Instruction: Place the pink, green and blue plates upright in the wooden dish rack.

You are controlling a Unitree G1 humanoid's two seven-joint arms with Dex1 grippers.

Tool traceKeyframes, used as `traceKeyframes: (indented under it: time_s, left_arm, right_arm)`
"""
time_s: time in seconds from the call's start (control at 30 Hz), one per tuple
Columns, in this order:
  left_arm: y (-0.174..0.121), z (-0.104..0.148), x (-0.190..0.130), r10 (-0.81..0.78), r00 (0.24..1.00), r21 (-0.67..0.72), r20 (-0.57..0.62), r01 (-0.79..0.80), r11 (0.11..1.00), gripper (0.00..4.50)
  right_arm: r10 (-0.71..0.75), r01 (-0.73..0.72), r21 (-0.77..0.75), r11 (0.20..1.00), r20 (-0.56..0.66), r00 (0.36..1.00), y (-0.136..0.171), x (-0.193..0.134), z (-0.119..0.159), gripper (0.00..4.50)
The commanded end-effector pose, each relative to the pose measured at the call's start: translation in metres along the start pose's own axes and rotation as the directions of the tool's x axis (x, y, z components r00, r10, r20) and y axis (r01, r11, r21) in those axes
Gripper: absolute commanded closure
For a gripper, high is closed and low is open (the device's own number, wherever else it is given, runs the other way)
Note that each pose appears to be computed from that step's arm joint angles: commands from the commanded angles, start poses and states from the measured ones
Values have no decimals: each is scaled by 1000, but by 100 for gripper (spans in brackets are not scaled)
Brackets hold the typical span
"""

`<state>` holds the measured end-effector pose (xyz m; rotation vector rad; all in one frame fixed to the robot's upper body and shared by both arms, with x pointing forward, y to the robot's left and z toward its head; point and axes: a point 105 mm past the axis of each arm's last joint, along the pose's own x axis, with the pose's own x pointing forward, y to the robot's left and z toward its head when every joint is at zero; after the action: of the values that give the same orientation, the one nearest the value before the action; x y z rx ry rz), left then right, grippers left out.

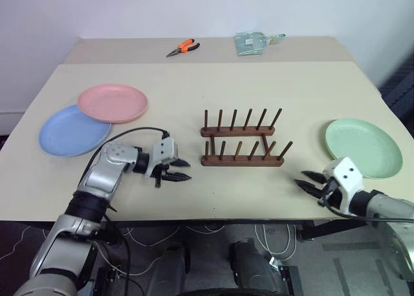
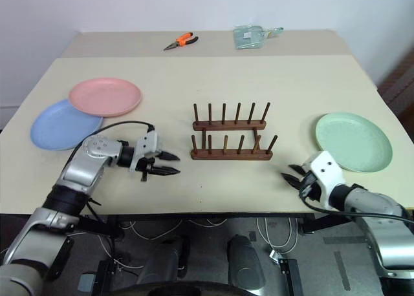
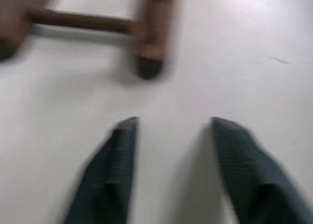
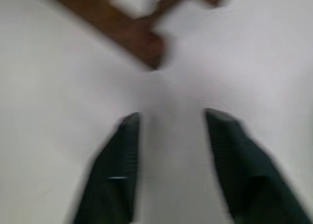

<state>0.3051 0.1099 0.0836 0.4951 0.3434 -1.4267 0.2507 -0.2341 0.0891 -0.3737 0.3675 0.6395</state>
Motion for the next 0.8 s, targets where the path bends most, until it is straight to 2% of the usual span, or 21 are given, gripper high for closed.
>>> traceKeyframes:
  time_s: [0.03, 0.1, 0.27, 0.47, 0.7, 0.77, 0.8]
  left_arm:
    - [-17, 13, 32, -35, 999, 24, 22, 34, 999, 381]
    - [-11, 13, 44, 35, 999, 14, 17, -35, 999, 381]
    - [20, -2, 55, 254, 965, 48, -67, -251, 967, 381]
    - [50, -7, 56, 395, 915, 27, -82, -395, 918, 381]
    - [53, -1, 50, 400, 916, 23, -35, -400, 916, 381]
    - [49, 9, 41, 396, 918, 48, 18, -396, 917, 381]
    - [48, 16, 36, 398, 916, 60, 59, -401, 914, 357]
  right_arm:
    - [23, -22, -65, 998, 14, 1000, 11, 14, 11, 442]
    - [29, -28, -79, 996, 15, 999, 16, 25, 11, 442]
    - [-87, 78, -165, 983, -52, 995, 2, 55, -1, 442]
    - [-156, 151, -187, 971, -13, 988, -14, 81, 9, 442]
    - [-167, 168, -191, 967, 22, 986, -29, 83, 19, 442]
    - [-96, 102, -141, 985, 45, 994, -21, 74, 26, 392]
    - [-57, 66, -138, 988, 67, 996, -16, 70, 32, 367]
